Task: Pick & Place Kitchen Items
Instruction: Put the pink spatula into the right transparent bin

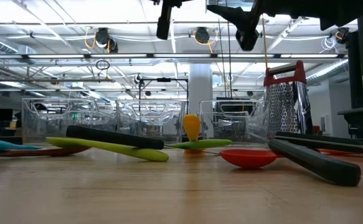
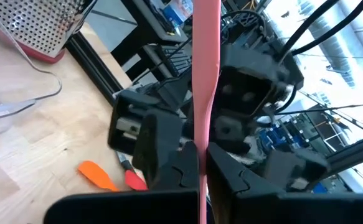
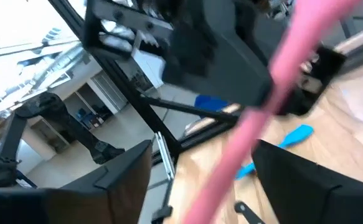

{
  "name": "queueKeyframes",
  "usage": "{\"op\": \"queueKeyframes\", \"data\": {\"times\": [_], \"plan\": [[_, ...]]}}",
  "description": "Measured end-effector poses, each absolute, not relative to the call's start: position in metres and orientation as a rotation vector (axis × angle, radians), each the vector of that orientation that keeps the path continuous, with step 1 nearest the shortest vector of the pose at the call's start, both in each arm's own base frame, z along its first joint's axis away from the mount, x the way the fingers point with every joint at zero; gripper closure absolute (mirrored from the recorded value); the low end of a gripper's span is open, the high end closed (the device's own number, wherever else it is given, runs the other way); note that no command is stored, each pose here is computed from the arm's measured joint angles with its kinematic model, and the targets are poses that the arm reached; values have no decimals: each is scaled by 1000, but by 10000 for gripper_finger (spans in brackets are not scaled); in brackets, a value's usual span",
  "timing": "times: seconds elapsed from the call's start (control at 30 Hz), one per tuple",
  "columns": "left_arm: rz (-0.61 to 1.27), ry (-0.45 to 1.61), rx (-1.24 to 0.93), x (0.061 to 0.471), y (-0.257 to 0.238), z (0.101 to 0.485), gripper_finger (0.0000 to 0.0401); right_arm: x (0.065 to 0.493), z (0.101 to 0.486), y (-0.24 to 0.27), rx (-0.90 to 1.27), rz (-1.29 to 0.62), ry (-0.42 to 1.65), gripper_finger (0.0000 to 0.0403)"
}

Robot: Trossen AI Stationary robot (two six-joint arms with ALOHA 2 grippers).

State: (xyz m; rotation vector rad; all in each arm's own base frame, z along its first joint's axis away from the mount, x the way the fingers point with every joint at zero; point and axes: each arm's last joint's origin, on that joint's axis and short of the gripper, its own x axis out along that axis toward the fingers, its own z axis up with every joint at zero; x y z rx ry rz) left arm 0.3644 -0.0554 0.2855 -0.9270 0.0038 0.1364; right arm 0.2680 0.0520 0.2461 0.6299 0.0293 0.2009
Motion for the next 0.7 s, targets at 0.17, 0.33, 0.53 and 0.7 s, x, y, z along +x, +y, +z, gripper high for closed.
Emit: {"op": "queueKeyframes", "data": {"times": [0.17, 0.33, 0.53, 0.7], "plan": [[132, -8, -922, 365, -55, 287, 401, 268, 246, 52, 651, 200, 34, 235], [129, -14, -913, 365, -55, 287, 401, 268, 246, 52, 651, 200, 36, 324], [124, -14, -896, 364, -55, 288, 400, 268, 244, 52, 659, 193, 47, 382], [128, -6, -896, 364, -55, 287, 397, 268, 242, 52, 668, 184, 73, 382]]}}
